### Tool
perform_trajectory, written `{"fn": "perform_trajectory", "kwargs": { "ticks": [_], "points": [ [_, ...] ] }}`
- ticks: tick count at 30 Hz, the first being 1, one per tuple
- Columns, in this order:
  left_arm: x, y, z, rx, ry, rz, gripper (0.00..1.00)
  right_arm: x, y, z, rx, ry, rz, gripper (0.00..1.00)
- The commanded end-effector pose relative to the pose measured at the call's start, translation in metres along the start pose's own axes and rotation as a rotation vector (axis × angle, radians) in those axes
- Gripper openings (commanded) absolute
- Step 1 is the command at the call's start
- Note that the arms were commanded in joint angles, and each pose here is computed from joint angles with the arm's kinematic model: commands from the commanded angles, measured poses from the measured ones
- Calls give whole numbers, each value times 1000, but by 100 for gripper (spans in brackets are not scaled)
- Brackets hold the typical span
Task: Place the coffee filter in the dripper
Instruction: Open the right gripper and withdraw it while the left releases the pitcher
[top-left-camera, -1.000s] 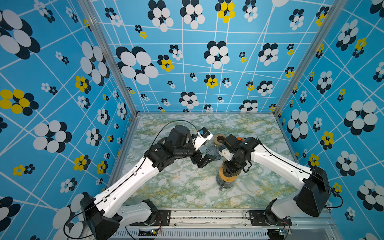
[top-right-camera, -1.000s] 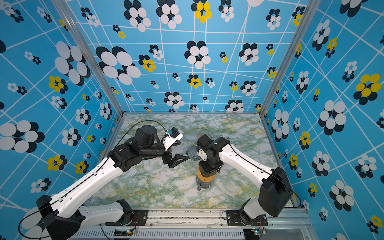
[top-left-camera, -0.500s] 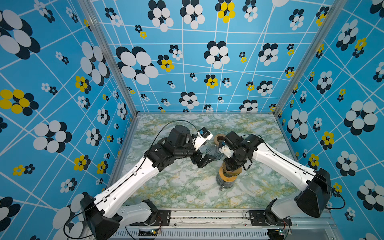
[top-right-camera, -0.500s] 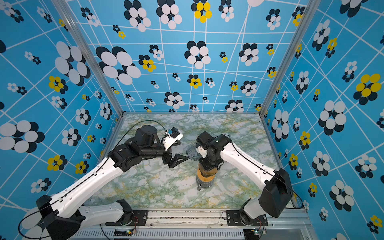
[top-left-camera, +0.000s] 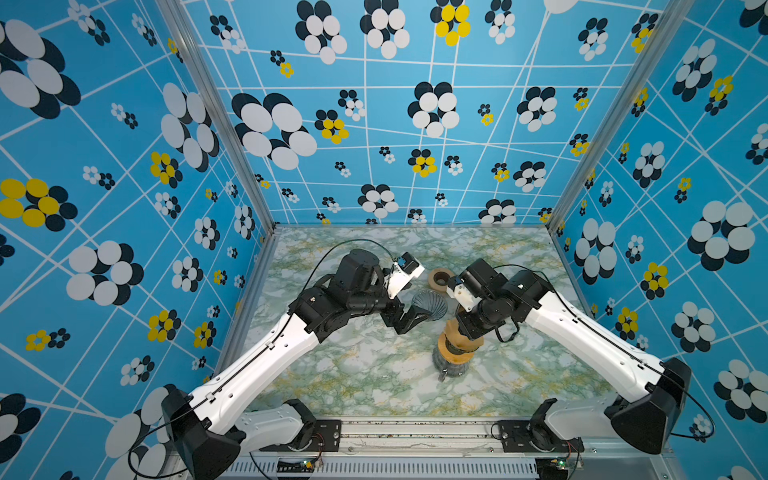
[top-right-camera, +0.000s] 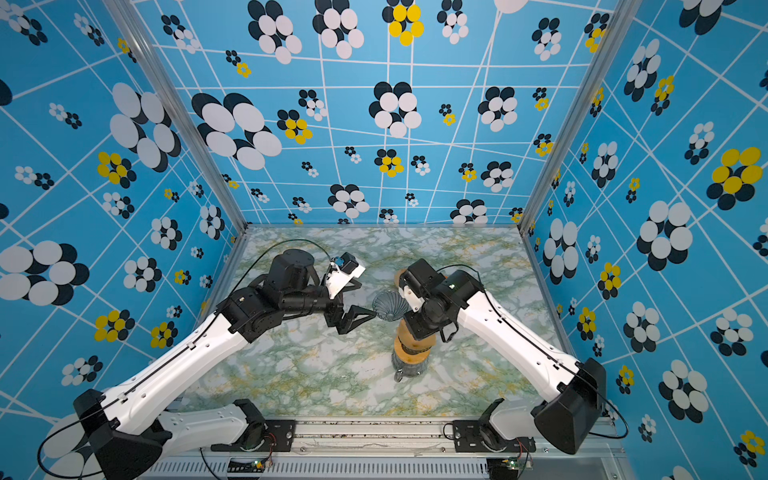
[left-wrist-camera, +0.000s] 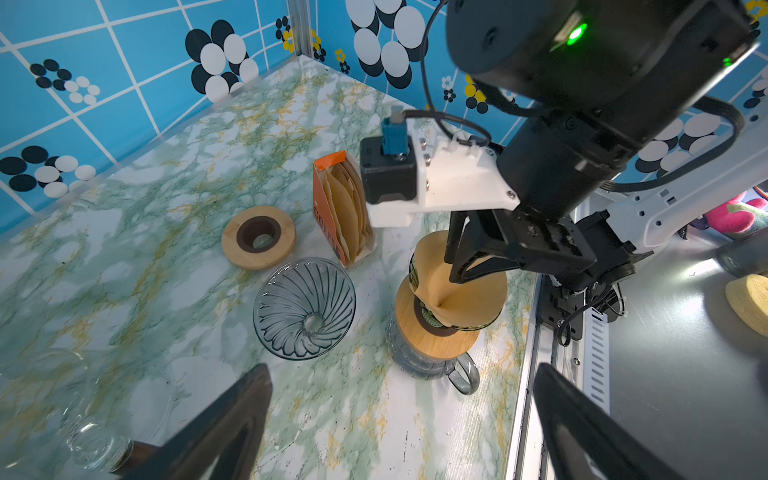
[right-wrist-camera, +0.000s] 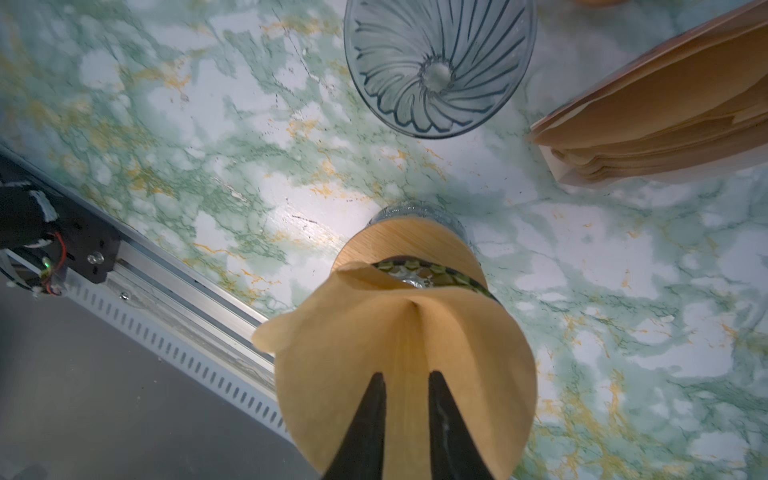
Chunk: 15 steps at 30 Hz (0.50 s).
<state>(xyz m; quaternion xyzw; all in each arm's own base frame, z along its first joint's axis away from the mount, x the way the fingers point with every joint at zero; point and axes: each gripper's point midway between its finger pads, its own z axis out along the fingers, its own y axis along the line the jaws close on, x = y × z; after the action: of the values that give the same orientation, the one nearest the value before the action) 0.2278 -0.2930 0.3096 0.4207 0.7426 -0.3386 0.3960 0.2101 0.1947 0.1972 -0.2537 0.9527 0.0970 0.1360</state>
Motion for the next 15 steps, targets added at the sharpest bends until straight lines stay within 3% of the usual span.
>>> {"fn": "perform_trajectory", "kwargs": {
  "ticks": [1,8,15],
  "points": [
    [-4,11,2,-44,-25,-65,99,-8,-4,-26,3,-152,72,22],
    [13,53,-4,-294,16,-247,99,-8,-9,-64,-38,-420,148,29],
    [52,98,-7,-544,64,-413,99,16,-28,-89,9,-559,166,46]
  ]
}}
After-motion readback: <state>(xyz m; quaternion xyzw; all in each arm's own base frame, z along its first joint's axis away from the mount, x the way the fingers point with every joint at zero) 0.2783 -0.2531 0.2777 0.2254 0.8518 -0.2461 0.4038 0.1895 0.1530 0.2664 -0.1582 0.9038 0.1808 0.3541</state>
